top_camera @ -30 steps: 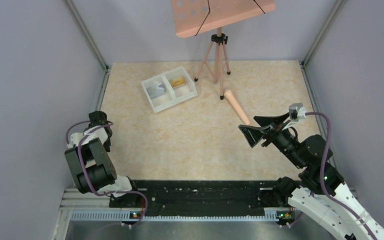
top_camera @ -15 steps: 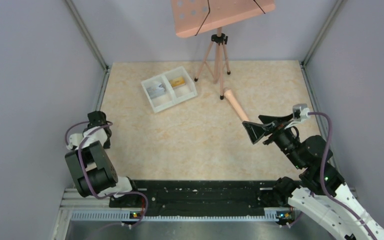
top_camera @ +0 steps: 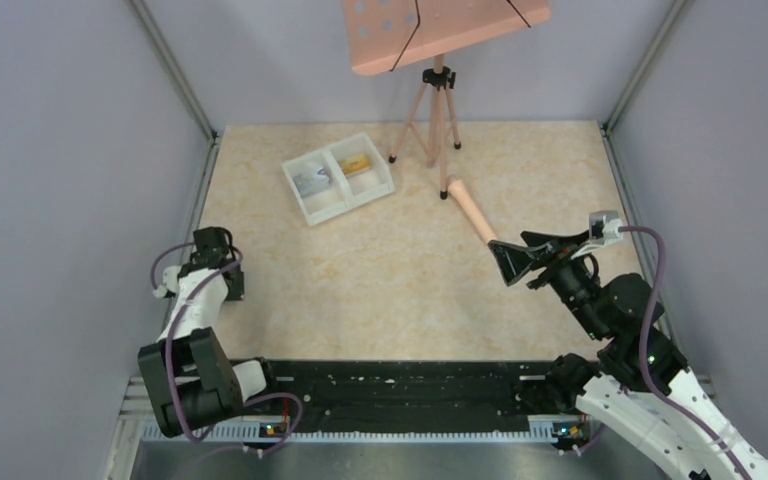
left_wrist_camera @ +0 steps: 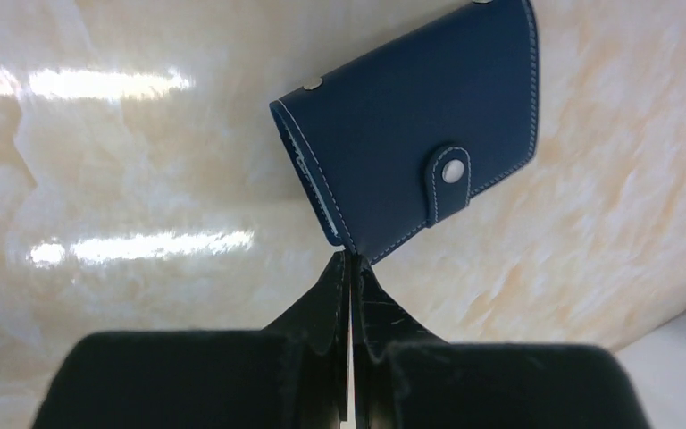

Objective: Take the credit cards out of the card holder
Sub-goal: Move the card holder to the center of the board.

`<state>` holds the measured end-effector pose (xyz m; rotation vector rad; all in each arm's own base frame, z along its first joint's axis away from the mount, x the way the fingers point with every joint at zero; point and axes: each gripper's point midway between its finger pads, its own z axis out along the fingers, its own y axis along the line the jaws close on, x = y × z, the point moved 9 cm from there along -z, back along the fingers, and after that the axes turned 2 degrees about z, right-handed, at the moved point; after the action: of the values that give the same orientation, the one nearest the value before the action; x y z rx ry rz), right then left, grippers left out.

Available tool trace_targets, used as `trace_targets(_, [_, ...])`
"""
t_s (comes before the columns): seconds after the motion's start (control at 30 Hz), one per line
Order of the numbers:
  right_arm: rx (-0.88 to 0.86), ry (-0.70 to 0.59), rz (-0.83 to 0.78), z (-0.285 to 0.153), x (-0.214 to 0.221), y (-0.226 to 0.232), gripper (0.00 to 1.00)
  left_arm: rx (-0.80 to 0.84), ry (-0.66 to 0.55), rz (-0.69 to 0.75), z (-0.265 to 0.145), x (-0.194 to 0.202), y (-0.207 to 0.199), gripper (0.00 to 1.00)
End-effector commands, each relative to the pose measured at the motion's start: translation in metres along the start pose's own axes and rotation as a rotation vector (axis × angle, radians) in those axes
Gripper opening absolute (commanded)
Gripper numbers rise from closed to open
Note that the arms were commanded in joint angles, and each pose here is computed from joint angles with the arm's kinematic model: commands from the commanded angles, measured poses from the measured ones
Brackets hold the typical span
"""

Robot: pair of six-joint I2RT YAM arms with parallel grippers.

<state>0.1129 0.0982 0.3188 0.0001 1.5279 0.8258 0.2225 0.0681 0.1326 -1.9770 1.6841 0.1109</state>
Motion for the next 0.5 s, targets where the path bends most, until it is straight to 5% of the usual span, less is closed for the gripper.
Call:
trace_targets(0.0, [-0.013, -0.032, 0.021, 0.001, -0.003, 0.002, 0.9, 0.044, 0.14, 0.127, -0.017, 0.034, 0.015, 0.0])
trace_targets(0.2, [-0.017, -0.025, 0.036, 0.002, 0.0, 0.003, 0.9, 0.136, 0.267, 0.342, -0.048, 0.086, 0.038, 0.0])
trace_targets(0.47, [-0.004, 0.017, 0.071, 0.009, 0.011, 0.001, 0.9, 0.34, 0.541, 0.436, -0.07, 0.137, 0.062, 0.0])
